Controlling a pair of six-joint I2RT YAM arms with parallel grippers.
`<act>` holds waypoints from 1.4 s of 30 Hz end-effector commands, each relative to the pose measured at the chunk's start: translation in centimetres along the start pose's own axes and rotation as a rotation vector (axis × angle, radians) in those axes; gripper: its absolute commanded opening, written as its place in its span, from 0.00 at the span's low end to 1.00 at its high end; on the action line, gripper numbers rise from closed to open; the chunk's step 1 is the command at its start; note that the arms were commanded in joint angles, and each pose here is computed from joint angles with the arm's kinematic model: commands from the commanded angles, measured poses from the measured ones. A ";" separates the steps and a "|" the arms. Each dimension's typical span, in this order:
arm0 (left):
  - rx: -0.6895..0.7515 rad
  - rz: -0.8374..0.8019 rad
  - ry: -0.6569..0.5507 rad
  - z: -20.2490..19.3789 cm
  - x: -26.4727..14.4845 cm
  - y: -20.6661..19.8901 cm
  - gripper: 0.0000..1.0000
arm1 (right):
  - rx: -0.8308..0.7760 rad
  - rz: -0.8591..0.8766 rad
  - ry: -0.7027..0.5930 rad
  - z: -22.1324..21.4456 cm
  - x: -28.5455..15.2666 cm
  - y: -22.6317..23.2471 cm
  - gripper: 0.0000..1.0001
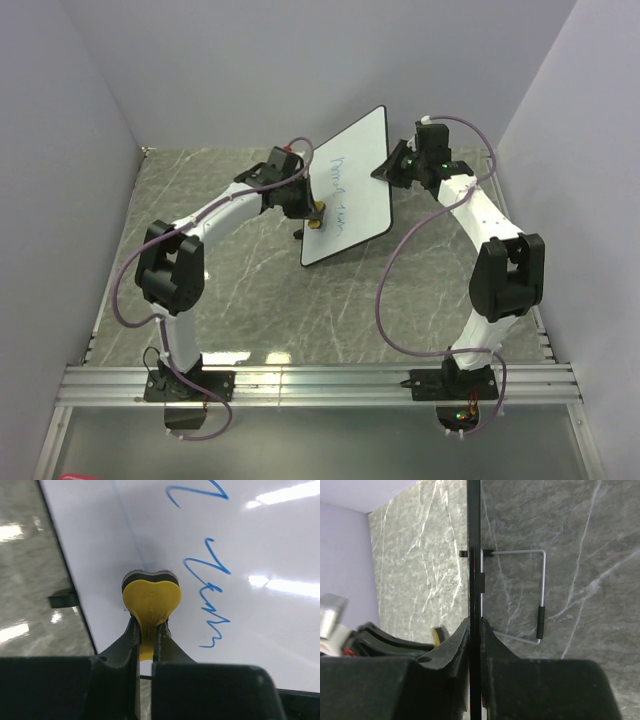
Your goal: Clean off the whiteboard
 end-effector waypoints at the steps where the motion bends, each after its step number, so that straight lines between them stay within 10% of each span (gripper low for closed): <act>1: 0.059 -0.092 -0.024 0.7 0.3 -2.1 0.00 | -0.100 -0.160 0.221 -4.9 0.5 -3.3 0.01; 26: 0.225 -0.494 0.057 -2.2 0.8 -9.9 0.00 | -0.137 -0.085 0.397 -9.3 1.0 -2.3 0.00; 42: -0.042 -0.035 0.241 -8.3 4.0 1.9 0.00 | -0.119 -0.093 0.381 -8.1 0.8 -1.1 0.00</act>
Point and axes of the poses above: each gripper's point midway between its finger pads, its own x axis out along the fingers, its own y axis along the line the jaws close on, z = x × y, the point moved 9 cm from there along -x, back along the fingers, and after that the axes turned 8 degrees about x, right-handed, at the moved point
